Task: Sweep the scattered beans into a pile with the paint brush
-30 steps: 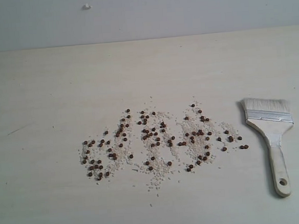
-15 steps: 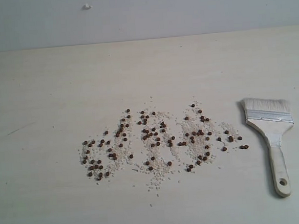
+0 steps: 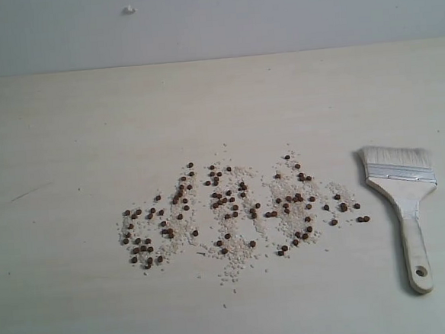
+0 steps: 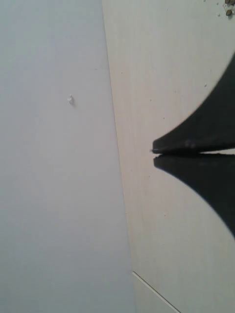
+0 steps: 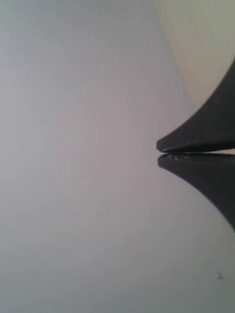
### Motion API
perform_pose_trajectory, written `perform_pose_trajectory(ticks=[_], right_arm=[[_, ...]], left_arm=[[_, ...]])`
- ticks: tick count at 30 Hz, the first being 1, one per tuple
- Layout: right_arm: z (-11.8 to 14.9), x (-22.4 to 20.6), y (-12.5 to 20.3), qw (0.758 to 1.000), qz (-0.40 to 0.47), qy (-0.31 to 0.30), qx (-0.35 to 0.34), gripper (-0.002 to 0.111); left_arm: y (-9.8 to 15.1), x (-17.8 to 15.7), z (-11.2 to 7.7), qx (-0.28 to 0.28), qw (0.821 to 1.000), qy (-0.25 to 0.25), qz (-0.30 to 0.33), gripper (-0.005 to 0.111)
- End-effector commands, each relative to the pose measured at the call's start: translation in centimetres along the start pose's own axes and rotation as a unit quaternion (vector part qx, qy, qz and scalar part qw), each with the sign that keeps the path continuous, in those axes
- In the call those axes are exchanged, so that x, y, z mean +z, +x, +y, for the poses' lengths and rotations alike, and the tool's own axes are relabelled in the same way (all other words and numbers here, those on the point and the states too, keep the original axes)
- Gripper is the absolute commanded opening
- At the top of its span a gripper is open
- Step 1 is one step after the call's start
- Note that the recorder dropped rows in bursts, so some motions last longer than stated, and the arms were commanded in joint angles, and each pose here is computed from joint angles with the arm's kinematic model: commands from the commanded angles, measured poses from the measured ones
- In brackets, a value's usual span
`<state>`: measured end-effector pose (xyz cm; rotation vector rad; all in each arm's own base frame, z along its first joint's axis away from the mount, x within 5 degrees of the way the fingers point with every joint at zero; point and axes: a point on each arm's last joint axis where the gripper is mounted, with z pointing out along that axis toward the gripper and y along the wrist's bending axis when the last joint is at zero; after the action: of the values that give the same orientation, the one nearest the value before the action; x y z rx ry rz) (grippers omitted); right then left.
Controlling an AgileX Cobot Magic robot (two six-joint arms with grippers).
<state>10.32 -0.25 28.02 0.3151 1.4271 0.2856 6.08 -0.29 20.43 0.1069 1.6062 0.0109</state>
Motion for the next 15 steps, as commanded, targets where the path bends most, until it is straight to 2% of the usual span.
perform_pose_trajectory(ticks=[1,6,10,12,13,15], right_arm=[[1.8,3.8,-1.1,0.991,0.097,-0.013,-0.090,0.000],[4.0,8.3,-1.9,0.970,0.217,-0.043,-0.102,0.000],[5.0,11.4,-1.8,0.938,0.311,-0.061,-0.142,0.000],[5.3,12.6,-1.8,0.922,0.355,-0.056,-0.143,0.000],[5.4,13.8,-1.7,0.903,0.400,-0.042,-0.151,0.000],[5.0,14.7,-1.6,0.883,0.440,-0.017,-0.165,0.000]], left_arm=[[0.1,0.0,0.0,-0.004,1.000,-0.001,0.000,0.000],[0.1,0.0,0.0,-0.004,1.000,-0.001,0.000,0.000],[0.1,0.0,0.0,-0.004,1.000,-0.001,0.000,0.000],[0.1,0.0,0.0,-0.004,1.000,-0.001,0.000,0.000],[0.1,0.0,0.0,-0.004,1.000,-0.001,0.000,0.000],[0.1,0.0,0.0,-0.004,1.000,-0.001,0.000,0.000]])
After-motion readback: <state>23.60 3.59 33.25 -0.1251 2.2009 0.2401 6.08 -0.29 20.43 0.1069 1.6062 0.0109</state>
